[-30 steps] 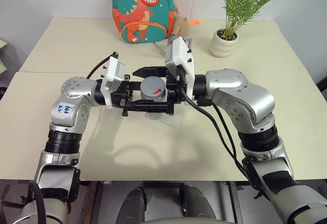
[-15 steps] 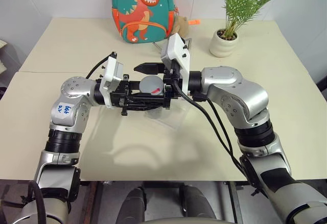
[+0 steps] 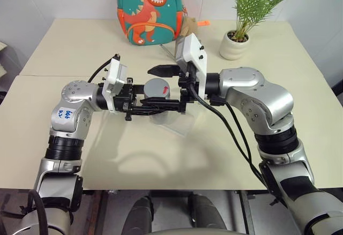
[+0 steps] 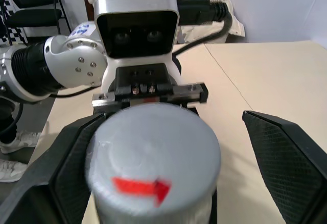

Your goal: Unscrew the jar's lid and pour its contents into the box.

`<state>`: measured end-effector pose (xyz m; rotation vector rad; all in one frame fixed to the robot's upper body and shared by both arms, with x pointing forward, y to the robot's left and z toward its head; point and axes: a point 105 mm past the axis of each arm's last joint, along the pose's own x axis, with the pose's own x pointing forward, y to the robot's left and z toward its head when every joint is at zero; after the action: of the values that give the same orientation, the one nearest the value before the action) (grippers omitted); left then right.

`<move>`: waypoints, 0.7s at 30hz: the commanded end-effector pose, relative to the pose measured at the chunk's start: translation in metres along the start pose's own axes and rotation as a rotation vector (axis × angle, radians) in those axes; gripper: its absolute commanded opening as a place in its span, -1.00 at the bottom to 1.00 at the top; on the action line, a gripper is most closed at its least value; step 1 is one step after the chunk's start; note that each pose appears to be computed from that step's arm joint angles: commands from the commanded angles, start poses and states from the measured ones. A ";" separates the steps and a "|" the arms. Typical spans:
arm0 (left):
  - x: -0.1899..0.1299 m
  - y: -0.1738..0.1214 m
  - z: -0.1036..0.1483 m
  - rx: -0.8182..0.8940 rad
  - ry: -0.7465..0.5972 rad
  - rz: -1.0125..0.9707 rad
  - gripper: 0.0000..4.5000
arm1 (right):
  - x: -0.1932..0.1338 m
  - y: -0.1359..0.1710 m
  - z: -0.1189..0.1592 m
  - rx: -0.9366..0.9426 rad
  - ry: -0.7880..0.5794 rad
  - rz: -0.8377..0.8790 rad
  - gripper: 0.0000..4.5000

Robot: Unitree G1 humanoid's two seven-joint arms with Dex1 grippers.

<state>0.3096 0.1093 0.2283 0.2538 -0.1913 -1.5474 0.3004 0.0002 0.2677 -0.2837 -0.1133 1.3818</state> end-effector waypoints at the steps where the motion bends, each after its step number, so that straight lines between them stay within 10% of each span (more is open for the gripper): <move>1: -0.008 -0.007 0.007 0.022 -0.018 -0.030 -0.12 | -0.021 -0.014 0.012 -0.029 -0.027 -0.110 0.98; 21: -0.014 -0.004 0.005 0.017 -0.007 -0.002 -0.12 | -0.050 0.003 0.000 -0.026 0.079 -0.110 0.98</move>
<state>0.3067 0.1204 0.2255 0.2547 -0.1755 -1.5466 0.2955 -0.0457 0.2614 -0.3172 -0.0297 1.2563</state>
